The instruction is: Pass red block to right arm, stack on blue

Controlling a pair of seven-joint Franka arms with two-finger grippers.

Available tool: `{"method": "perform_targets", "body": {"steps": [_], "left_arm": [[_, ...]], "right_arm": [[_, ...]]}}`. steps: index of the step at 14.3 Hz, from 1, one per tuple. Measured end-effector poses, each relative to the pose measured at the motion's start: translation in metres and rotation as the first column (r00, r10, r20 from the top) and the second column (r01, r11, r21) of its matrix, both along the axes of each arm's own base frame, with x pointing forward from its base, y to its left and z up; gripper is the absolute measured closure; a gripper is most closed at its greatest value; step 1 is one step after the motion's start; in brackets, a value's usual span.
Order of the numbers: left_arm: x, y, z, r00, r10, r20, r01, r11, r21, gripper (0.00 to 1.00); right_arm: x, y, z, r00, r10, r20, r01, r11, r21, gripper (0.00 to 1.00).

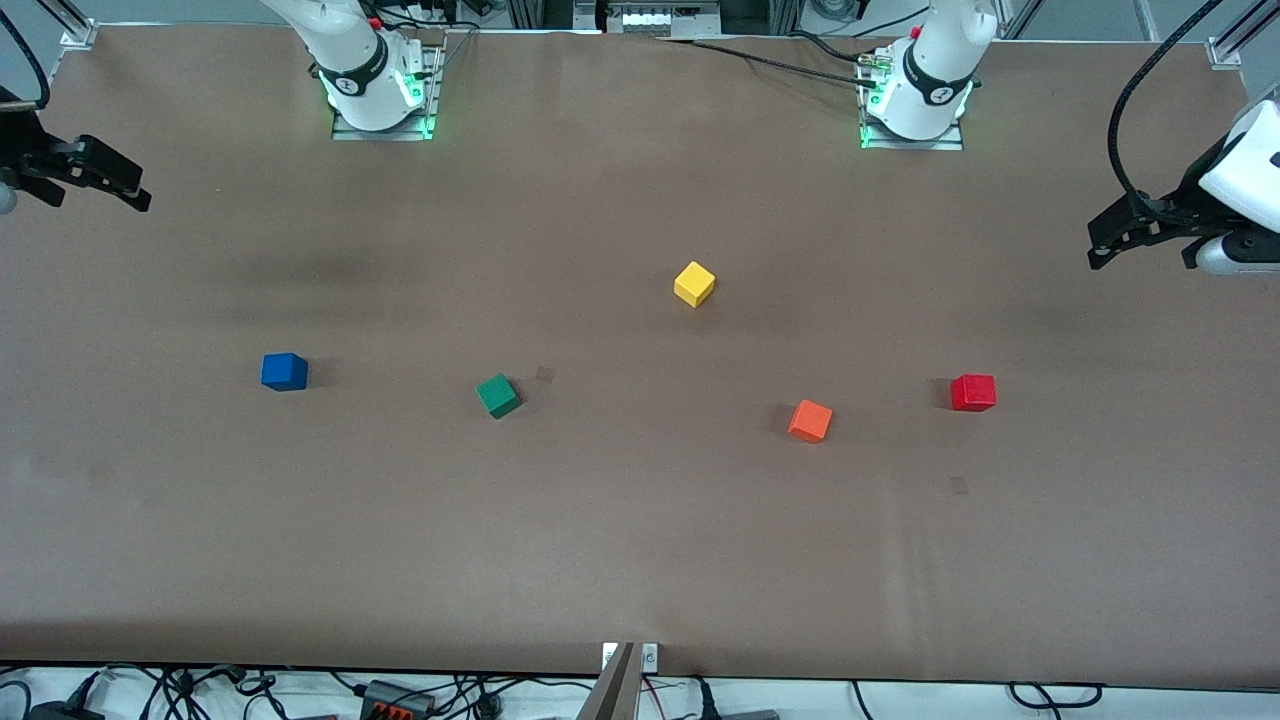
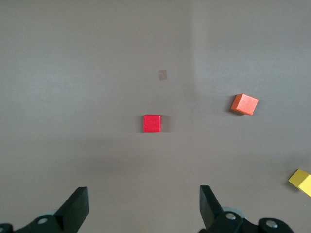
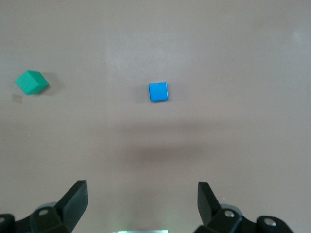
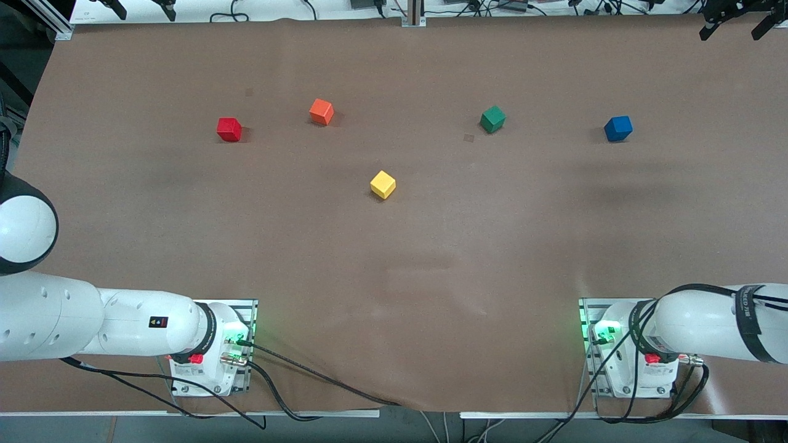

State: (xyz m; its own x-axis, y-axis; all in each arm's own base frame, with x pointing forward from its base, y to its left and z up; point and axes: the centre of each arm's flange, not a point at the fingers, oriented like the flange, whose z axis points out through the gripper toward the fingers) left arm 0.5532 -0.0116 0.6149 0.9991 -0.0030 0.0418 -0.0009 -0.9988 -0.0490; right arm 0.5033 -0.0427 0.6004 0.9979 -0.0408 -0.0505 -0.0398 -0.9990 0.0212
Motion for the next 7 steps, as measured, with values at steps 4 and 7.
{"method": "perform_targets", "body": {"steps": [4, 7], "left_arm": [[0.0000, 0.0000, 0.0000, 1.000, 0.000, 0.000, 0.000, 1.000, 0.000, 0.00], [0.0000, 0.0000, 0.0000, 1.000, 0.000, 0.000, 0.000, 1.000, 0.000, 0.00]], "right_arm": [[0.0029, -0.0007, -0.0082, 1.000, -0.002, -0.019, 0.002, 1.000, -0.001, 0.00], [0.0055, -0.0003, -0.0094, 1.000, -0.001, -0.011, 0.001, 1.000, -0.002, 0.00]]}}
